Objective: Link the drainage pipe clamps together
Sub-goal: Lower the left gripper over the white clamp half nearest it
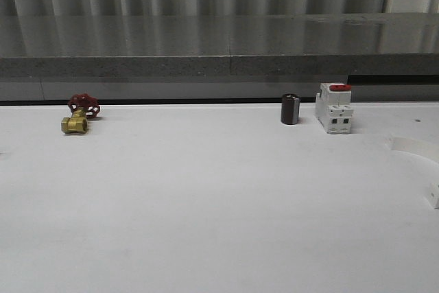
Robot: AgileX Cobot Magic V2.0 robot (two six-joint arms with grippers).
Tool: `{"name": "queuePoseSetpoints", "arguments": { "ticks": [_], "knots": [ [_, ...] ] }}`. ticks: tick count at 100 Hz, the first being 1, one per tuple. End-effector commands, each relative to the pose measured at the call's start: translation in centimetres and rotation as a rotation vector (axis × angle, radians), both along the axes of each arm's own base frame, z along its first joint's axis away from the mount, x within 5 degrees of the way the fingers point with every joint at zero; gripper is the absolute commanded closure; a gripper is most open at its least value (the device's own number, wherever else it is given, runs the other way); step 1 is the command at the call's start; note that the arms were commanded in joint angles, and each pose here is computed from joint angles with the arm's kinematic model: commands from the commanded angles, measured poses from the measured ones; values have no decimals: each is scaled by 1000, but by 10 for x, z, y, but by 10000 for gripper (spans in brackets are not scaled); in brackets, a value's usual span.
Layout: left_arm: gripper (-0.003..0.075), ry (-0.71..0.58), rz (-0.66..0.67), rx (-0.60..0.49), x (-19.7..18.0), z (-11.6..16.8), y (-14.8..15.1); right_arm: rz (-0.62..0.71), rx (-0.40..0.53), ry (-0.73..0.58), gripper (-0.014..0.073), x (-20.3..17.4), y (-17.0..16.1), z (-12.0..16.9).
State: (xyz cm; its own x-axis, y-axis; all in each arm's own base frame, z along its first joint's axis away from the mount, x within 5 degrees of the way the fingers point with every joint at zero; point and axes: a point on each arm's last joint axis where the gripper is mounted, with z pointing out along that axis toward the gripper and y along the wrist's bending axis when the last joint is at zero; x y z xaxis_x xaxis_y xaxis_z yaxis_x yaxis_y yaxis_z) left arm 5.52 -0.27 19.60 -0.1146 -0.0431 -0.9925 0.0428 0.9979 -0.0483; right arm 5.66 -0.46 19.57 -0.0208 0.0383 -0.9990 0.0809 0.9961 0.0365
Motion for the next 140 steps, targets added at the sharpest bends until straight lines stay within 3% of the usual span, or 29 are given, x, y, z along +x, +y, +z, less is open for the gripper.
{"name": "queuePoseSetpoints", "arguments": {
  "ticks": [1, 59, 78, 88, 98, 129, 134, 140],
  "knots": [
    [740, -69, 3, -2, 0, -4, 0, -3, -18, -112, 662, -2, 0, 14],
    [740, -98, 3, -3, 0, -1, 0, -3, -18, -112, 662, -2, 0, 14],
    [740, -238, 2, -3, -1, 13, 0, -3, -18, -112, 662, -2, 0, 14],
    [740, -249, 2, 5, -3, 25, 0, -3, -18, -112, 662, -2, 0, 14],
    [740, -193, 2, 7, -3, 40, 0, -3, -18, -112, 662, -2, 0, 14],
    [736, 246, 2, 37, 24, 72, 0, -3, -18, -112, 662, -2, 0, 14],
    [716, 286, 5, 56, 33, 75, 0, -3, -18, -112, 662, -2, 0, 14],
    [640, 330, 5, 62, 43, 78, 0, -3, -18, -112, 662, -2, 0, 14]
  ]
}}
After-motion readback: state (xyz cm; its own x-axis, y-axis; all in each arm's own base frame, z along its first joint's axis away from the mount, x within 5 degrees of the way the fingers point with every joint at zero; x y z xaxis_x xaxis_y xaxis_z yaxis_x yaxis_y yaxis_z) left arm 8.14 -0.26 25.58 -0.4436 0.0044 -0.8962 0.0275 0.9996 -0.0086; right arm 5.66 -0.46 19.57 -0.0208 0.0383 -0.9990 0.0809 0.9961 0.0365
